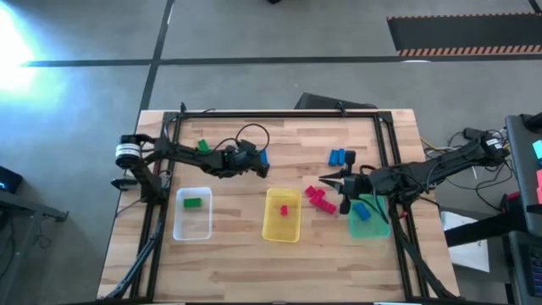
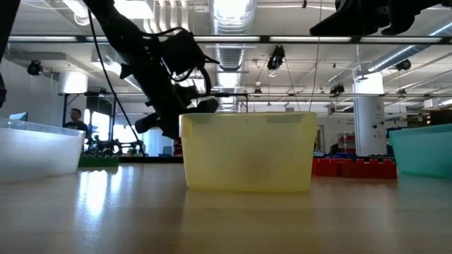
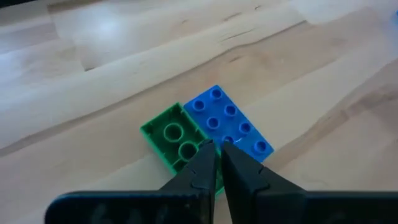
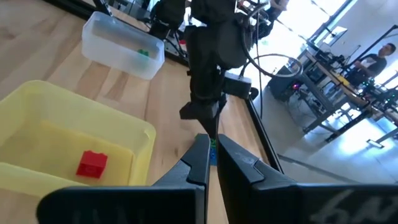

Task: Sort & place blocks by color
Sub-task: Put the green game piece into the transparent bin, then put the blue game piece into the green bin

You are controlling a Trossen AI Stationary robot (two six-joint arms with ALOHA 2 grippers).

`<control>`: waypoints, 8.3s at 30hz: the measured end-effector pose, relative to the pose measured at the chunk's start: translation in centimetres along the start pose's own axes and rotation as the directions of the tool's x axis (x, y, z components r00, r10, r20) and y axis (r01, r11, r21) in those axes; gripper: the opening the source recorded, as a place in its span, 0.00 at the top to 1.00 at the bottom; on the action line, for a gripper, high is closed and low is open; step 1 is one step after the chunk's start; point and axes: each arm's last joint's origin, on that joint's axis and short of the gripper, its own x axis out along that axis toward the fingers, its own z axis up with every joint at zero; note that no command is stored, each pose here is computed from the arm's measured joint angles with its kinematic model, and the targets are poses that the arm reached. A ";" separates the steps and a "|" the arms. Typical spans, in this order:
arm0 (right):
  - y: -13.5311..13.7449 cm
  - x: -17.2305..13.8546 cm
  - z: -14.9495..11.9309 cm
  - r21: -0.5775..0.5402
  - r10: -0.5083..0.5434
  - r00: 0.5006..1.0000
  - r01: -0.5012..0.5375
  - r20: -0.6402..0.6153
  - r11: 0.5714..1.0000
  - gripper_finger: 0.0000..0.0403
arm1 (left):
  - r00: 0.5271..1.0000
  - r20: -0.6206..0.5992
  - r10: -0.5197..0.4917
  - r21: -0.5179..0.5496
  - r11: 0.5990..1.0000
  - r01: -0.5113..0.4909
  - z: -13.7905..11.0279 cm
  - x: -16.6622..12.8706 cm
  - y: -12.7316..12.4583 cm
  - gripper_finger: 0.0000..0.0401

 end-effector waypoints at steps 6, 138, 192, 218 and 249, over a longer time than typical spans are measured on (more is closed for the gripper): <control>0.0 0.0 0.0 -0.002 -0.001 1.000 0.001 0.000 1.000 0.96 | 1.000 -0.014 0.021 0.006 1.000 -0.020 -0.2 0.9 -0.1 0.98; 0.1 0.0 -0.2 0.024 0.011 1.000 -0.011 -0.018 1.000 0.96 | 0.654 -0.681 0.330 0.652 0.680 0.336 -9.3 -21.6 3.0 0.69; -4.0 5.3 0.8 0.089 -0.196 0.956 0.220 -0.217 0.971 0.98 | 0.965 -0.152 -0.215 0.949 0.242 0.204 -2.4 -19.2 -6.3 0.85; -5.9 6.9 1.1 0.521 -0.077 0.829 0.418 -0.554 0.745 0.98 | 0.670 0.422 -0.610 0.897 0.386 -0.215 0.2 -17.6 2.5 0.99; -13.5 11.0 -9.4 0.394 0.149 0.378 0.738 -0.914 0.547 0.98 | 0.720 0.595 -0.358 0.763 0.534 -0.365 1.8 -16.5 6.2 0.99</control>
